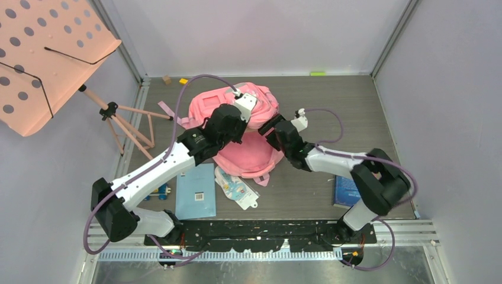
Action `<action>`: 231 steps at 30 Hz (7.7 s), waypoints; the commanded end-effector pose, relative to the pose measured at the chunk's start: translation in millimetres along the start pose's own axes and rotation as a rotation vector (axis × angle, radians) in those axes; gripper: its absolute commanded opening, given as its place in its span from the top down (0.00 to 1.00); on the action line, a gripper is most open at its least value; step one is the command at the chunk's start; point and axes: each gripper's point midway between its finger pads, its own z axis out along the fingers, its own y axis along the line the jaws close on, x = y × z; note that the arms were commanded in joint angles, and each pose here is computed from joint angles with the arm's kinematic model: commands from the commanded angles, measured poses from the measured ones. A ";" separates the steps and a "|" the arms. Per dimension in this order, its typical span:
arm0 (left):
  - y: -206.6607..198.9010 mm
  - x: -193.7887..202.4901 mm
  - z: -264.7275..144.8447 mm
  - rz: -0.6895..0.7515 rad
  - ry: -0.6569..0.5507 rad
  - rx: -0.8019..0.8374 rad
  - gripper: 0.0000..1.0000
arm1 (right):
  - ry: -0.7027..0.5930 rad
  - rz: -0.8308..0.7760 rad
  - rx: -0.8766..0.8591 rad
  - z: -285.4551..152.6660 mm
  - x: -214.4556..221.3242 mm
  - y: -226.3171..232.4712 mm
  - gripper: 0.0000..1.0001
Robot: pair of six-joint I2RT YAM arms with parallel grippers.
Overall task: Pack the student bag
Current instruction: Place the book in the student bag, then pick up the book from the center of the board.
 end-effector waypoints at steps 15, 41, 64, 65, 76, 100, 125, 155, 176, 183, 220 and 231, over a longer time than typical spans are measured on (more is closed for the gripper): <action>14.7 -31.9 -1.8 -0.079 -0.051 -0.006 1.00 | -0.061 -0.188 0.573 -143.7 -151.0 -164.3 0.01; 7.1 -32.3 -1.4 -0.093 -0.048 0.038 1.00 | -0.208 0.342 1.037 -235.5 -179.7 -326.9 0.00; 4.2 -29.4 1.9 -0.088 -0.038 0.052 1.00 | -0.164 0.130 0.942 -206.9 -158.7 -276.1 0.00; 4.3 -30.1 1.0 -0.089 -0.041 0.053 1.00 | -0.173 0.137 0.956 -212.1 -170.2 -280.2 0.00; 3.7 -34.6 -3.8 -0.093 -0.056 0.063 1.00 | -0.220 0.337 1.012 -245.2 -199.1 -332.6 0.00; -10.0 -23.0 8.4 -0.116 -0.005 0.112 1.00 | -0.071 0.581 0.711 -204.9 -116.4 -302.1 0.04; -31.5 31.3 -12.2 -0.242 0.134 0.202 1.00 | 0.097 0.310 0.680 -155.0 -87.7 -284.3 0.73; -59.3 -15.9 -65.0 -0.407 0.031 0.424 0.21 | -0.192 0.078 0.054 -190.3 -201.8 -93.1 0.99; -72.0 -38.2 -56.5 -0.781 -0.007 0.627 0.09 | -0.090 -0.090 -0.592 -223.4 -198.7 84.0 0.99; -55.4 -30.8 -53.9 -0.825 -0.022 0.616 0.09 | -0.004 -0.150 -0.780 -233.1 -169.2 142.7 0.99; -32.9 -64.5 -121.6 -0.711 -0.331 0.670 1.00 | 0.154 -0.220 -0.632 -168.9 -92.0 106.7 0.15; -24.8 -111.0 -181.7 -0.536 -0.515 0.711 1.00 | 0.329 -0.195 -0.784 -180.1 -64.4 121.1 0.06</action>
